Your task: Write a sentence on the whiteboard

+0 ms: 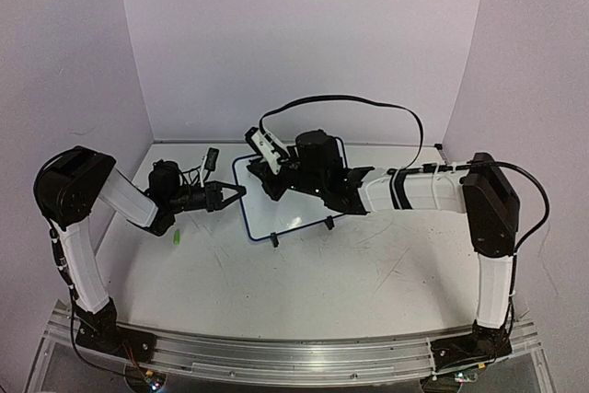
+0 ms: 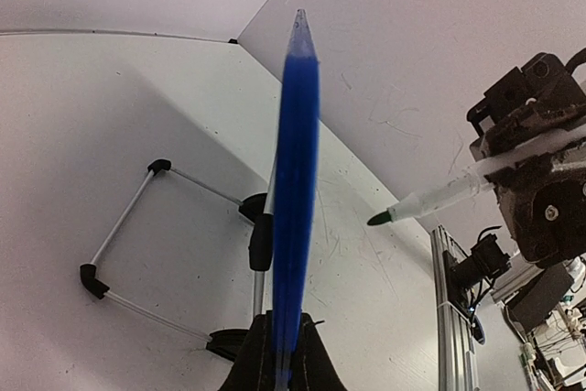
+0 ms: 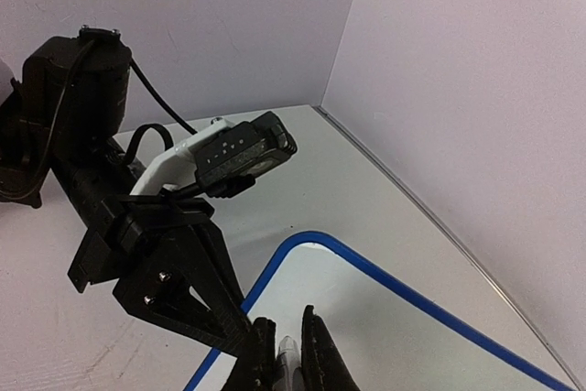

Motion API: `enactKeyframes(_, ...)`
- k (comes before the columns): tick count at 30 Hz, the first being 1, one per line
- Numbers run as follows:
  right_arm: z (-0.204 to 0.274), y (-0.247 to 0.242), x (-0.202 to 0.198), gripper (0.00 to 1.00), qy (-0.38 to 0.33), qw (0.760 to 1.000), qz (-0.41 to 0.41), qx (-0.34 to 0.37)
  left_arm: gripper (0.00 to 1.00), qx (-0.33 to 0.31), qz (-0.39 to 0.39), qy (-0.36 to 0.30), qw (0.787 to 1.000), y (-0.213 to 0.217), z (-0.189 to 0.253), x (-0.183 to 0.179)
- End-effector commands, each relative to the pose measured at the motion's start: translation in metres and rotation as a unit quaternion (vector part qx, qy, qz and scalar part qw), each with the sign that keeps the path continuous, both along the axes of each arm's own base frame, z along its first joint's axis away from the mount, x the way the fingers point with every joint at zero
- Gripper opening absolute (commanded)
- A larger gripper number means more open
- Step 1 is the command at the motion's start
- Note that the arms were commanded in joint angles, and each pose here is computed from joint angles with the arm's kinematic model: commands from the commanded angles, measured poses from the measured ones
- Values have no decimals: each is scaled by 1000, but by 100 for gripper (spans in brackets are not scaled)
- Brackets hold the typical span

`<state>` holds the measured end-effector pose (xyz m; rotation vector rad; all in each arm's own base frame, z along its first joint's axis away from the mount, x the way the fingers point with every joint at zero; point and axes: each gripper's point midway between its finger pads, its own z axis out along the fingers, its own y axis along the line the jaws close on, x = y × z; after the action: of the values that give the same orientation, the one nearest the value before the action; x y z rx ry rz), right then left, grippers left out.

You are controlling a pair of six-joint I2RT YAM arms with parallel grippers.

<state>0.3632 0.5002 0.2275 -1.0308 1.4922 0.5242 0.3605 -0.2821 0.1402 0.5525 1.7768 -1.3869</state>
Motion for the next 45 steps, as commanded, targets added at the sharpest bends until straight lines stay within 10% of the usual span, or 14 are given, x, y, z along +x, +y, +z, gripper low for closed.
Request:
enactKeyframes(1,41,8,2,0,-43,998,-10,39,0,-6,-6,-15,1000,-1,7,2)
enactKeyframes(45,33,15,22,0,-60,995,-71,34,0,13,2,-34,999,3,5,1)
